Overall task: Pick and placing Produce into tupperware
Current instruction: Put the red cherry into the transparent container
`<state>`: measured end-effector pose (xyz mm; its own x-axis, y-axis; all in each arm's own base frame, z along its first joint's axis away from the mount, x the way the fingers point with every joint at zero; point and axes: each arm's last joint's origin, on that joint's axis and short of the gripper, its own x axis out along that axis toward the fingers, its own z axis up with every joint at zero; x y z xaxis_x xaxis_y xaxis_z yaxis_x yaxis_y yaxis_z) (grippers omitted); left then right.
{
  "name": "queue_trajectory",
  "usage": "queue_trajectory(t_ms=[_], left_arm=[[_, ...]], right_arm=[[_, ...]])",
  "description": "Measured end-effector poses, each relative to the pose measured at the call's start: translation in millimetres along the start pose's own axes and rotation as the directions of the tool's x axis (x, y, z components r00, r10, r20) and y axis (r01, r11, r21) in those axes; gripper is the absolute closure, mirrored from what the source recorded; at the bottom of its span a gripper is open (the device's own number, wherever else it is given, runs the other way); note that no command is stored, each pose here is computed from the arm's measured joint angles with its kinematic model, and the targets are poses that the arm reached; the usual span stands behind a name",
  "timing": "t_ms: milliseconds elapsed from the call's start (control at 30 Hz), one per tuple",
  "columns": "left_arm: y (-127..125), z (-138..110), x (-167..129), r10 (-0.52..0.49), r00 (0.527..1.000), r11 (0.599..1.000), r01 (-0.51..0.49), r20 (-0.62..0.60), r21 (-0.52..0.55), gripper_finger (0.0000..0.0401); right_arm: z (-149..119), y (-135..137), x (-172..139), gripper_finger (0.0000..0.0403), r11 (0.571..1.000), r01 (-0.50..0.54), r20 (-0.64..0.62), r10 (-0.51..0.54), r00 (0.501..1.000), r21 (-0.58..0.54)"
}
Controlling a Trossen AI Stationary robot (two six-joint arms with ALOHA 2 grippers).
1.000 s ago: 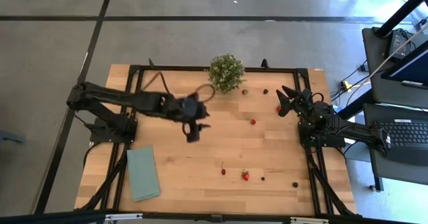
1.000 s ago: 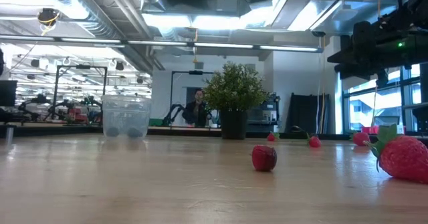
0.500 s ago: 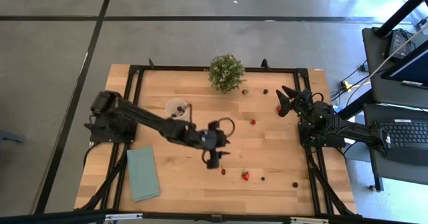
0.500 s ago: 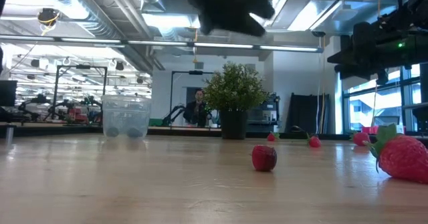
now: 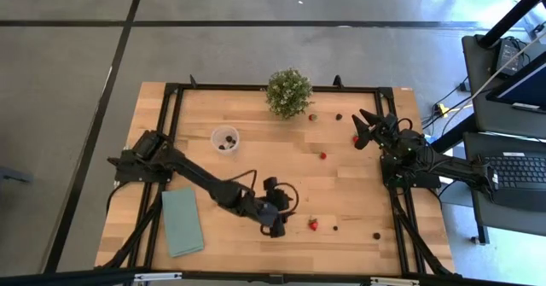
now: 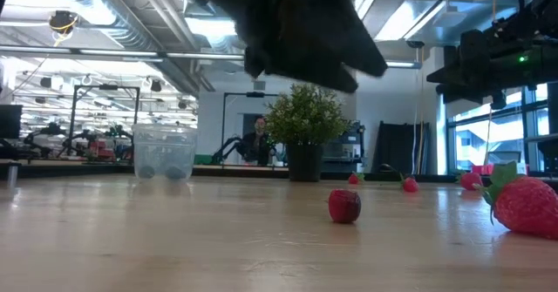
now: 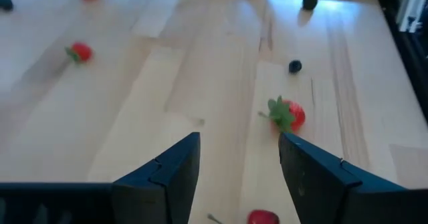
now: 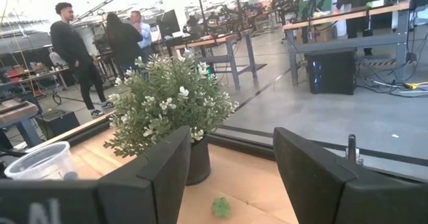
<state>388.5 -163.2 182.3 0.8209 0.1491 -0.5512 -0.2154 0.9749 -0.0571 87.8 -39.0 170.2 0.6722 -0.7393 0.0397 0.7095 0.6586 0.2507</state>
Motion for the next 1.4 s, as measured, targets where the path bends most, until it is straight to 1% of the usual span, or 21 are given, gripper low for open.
queue_trajectory(t_ms=[100, 233, 333, 500, 567, 800, 900, 1400], left_arm=[[-10.7, -14.2, 5.8, 0.013, 1.0, 0.999, -0.013, 0.004, -0.036, 0.0206], [-20.0, -32.0, 14.2, 0.009, 1.0, 0.999, -0.01, -0.017, -0.052, 0.0206], [-23.4, -48.2, 22.6, 0.018, 0.998, 0.998, -0.021, -0.055, -0.056, 0.0206], [-27.1, -65.4, 34.1, 0.028, 0.998, 0.999, -0.031, -0.065, -0.045, 0.0206], [-26.9, -70.7, 37.6, 0.035, 0.997, 0.998, -0.039, -0.075, -0.056, 0.0206], [-26.8, -74.7, 38.5, 0.047, 0.995, 0.998, -0.051, -0.089, -0.041, 0.0206], [-26.9, -75.0, 38.5, 0.047, 0.995, 0.997, -0.052, -0.091, -0.058, 0.0206], [-32.1, -77.7, 35.2, 0.009, 0.994, 0.998, -0.016, -0.11, -0.062, 0.0206]], right_arm=[[0.1, 0.1, 0.0, 0.0186, 1.0, -0.002, 0.0, 0.002, 1.0, 0.0], [0.1, 0.1, 0.0, 0.0186, 1.0, -0.002, 0.0, 0.002, 1.0, 0.0], [0.1, 0.1, 0.0, 0.0186, 1.0, -0.002, 0.0, 0.002, 1.0, 0.0], [0.1, 0.1, 0.0, 0.0186, 1.0, -0.002, 0.0, 0.002, 1.0, 0.0], [0.0, 0.1, 0.0, 0.0186, 1.0, -0.002, 0.0, 0.002, 1.0, 0.0], [0.0, 0.2, 0.0, 0.0186, 1.0, -0.006, -0.001, 0.006, 1.0, 0.0], [0.1, 0.2, 0.0, 0.0186, 1.0, -0.006, -0.001, 0.006, 1.0, 0.0], [0.1, 0.3, 0.0, 0.0186, 1.0, -0.008, -0.001, 0.008, 1.0, 0.0]])
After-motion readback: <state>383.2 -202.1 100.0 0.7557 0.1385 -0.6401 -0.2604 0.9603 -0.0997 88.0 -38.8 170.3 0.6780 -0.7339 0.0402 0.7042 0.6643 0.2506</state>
